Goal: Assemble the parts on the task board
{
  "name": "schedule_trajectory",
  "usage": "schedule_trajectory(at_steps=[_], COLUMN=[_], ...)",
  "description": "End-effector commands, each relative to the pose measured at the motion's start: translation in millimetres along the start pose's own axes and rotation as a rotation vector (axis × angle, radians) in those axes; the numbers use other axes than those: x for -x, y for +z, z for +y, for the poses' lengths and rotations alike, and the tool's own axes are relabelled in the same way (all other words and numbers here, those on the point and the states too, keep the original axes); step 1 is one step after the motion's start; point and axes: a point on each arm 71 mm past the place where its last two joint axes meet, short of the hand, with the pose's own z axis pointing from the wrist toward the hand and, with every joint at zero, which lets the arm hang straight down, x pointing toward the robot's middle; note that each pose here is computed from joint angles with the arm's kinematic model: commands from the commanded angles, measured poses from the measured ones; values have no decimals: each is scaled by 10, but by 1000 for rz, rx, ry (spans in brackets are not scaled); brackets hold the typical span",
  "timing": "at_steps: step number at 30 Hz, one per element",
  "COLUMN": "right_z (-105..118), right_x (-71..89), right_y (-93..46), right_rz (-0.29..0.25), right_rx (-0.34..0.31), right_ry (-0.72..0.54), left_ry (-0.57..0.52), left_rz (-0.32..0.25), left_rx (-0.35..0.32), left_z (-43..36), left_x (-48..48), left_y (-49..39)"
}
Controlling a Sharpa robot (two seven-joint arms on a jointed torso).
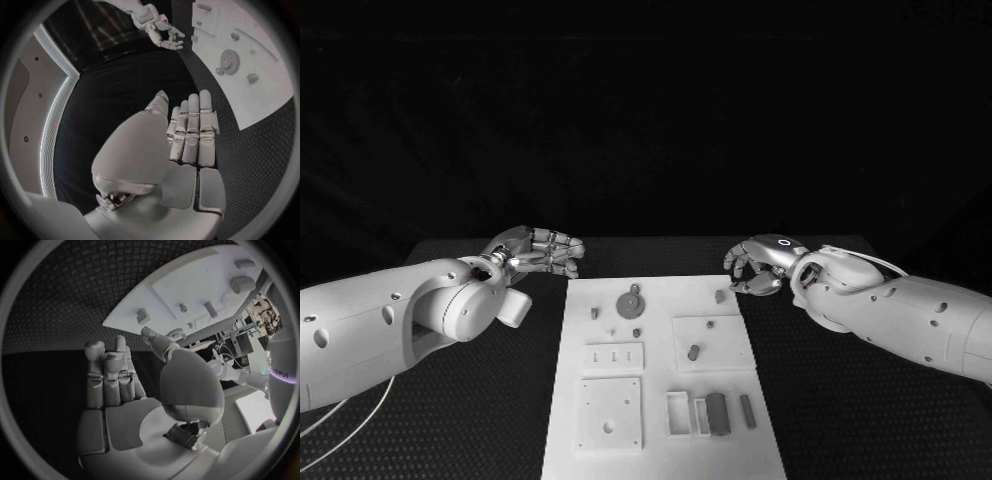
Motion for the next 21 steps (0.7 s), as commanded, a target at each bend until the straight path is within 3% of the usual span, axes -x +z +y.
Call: schedule_trajectory(at_steps=[1, 12, 21], right_z=[-2, 4, 9], right_x=[-94, -249, -347], right_y=[-5, -3, 29], right_rz=[43, 95, 98], right_rx=[21, 20, 8], right_ry=[23, 36, 73], left_ry=[-2, -2, -1], left_rz=[20, 22, 25], left_rx=[-14, -13, -13], left_z=[-12, -4, -6], left_x=[-25, -27, -32], left_y=[3, 7, 3])
